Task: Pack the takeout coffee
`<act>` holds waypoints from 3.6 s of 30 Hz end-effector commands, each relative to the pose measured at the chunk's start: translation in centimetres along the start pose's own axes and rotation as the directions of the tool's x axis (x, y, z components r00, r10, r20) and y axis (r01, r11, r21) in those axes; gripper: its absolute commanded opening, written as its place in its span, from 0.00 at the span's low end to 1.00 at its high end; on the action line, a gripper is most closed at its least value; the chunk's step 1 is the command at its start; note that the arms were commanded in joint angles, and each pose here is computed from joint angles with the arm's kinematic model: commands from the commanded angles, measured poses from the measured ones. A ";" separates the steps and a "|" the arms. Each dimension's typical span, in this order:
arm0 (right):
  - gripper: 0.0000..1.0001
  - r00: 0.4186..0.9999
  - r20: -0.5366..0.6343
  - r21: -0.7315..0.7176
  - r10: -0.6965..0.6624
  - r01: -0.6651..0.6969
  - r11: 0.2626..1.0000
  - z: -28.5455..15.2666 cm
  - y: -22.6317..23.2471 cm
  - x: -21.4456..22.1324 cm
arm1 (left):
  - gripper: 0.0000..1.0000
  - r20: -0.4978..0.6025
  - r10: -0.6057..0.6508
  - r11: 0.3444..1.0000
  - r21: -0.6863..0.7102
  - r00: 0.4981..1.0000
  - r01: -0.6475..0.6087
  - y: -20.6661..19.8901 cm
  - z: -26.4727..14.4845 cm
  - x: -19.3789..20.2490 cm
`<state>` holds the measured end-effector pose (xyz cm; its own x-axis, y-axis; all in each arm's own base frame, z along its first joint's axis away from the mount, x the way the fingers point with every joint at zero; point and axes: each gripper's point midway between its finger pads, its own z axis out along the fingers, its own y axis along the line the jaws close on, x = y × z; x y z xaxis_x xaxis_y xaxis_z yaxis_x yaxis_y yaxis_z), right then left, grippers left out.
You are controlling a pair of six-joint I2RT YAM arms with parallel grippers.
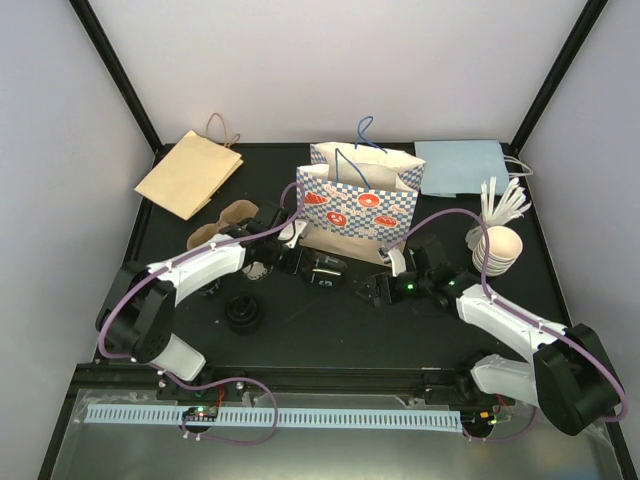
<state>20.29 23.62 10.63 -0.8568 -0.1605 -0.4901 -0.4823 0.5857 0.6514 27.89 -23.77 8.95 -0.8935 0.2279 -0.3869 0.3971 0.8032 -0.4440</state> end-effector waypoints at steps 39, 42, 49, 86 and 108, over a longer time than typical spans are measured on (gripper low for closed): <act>0.97 0.784 0.617 0.564 -0.068 -0.381 0.733 -15.6 -7.7 -2.6 | 0.22 -0.497 0.390 0.181 -0.784 0.775 -0.594 -3.7 -3.3 0.8; 0.98 0.783 0.618 0.567 -0.072 -0.381 0.731 -15.8 -7.7 -2.7 | 0.22 -0.503 0.389 0.201 -0.771 0.772 -0.604 -3.9 -2.7 1.2; 0.98 0.764 0.639 0.560 -0.084 -0.387 0.732 -16.4 -7.5 -2.9 | 0.25 -0.512 0.393 0.217 -0.756 0.764 -0.618 -4.3 -1.6 1.9; 1.00 0.826 0.553 0.499 -0.110 -0.222 0.838 -14.7 -3.7 -5.1 | 0.99 -0.130 0.449 0.791 -0.401 0.884 -0.461 -13.0 -6.3 1.2; 0.99 0.967 0.069 0.403 -0.247 0.199 0.893 -2.6 5.8 -7.0 | 0.99 0.345 0.165 0.977 -0.189 0.924 -0.103 -6.6 -16.8 -2.1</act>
<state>23.16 24.33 18.97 -0.7154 -0.1709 -0.6774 -0.4750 0.8300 0.2923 22.92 -19.74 24.04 -0.7257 0.2390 -0.6452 0.4288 0.8904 -0.1525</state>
